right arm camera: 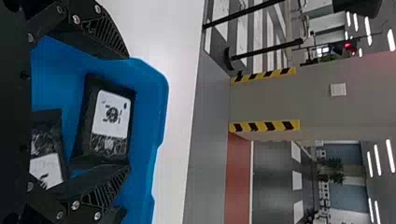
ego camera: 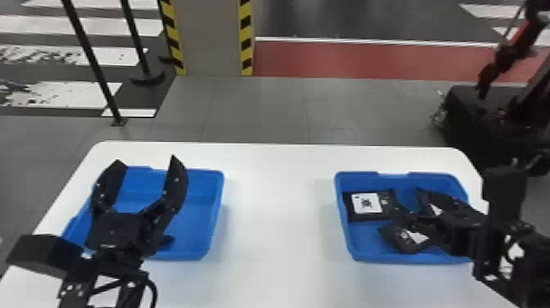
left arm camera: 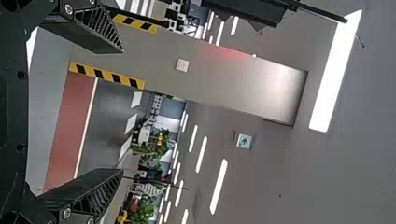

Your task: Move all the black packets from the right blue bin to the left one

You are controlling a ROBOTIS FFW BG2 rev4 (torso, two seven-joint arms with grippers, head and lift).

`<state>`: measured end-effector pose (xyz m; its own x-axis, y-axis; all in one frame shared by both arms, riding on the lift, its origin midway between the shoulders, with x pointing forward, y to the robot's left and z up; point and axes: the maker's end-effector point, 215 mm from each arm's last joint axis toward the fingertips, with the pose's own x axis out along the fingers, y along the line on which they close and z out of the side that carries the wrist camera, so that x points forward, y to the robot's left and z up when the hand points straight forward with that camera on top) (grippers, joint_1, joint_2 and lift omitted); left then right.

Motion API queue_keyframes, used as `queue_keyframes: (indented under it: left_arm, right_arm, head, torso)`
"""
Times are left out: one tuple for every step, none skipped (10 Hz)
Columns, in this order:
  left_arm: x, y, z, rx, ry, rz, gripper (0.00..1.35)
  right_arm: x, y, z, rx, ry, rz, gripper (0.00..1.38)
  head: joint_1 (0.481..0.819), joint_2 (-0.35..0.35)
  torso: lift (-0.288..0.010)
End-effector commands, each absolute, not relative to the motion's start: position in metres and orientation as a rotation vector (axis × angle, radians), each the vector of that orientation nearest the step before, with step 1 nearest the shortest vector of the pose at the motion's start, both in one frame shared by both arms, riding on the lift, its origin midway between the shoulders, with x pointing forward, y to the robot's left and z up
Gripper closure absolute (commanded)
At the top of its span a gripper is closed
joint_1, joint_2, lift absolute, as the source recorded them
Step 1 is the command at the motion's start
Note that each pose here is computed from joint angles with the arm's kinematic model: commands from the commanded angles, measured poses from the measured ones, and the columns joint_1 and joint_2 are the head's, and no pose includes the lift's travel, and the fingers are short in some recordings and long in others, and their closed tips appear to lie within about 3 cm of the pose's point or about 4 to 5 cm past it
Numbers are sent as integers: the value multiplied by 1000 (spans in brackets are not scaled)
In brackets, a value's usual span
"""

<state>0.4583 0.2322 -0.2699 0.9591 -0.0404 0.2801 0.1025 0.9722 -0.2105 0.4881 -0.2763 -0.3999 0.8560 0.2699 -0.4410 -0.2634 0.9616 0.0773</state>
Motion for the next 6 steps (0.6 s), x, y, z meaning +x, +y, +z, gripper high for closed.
queue_keyframes:
  left_arm:
    - [456, 231, -273, -241, -273, -75, 119]
    - [454, 230, -277, -244, -264, -78, 121]
    - [452, 230, -282, -252, -252, -78, 125]
    - [451, 229, -283, -253, -250, -80, 125]
    - [451, 229, -283, -253, -250, -80, 125]
    - [451, 228, -283, -253, -250, -82, 125]
  right_arm:
    - [474, -311, -411, -10, 522, 182, 205]
    - [474, -332, -417, -15, 539, 132, 205]
    - [482, -354, -421, -24, 553, 90, 205]
    - [489, -371, -429, -17, 568, 59, 205]
    - [494, -386, -436, -8, 582, 26, 205]
    - [499, -394, -442, -2, 591, 12, 205]
  head:
    - [695, -34]
    - [695, -71]
    - [695, -102]
    - [695, -127]
    - [695, -150]
    - [695, -174]
  torso:
    - [-110]
    - [-110]
    - [-110]
    - [-110]
    - [-110]
    - [-110]
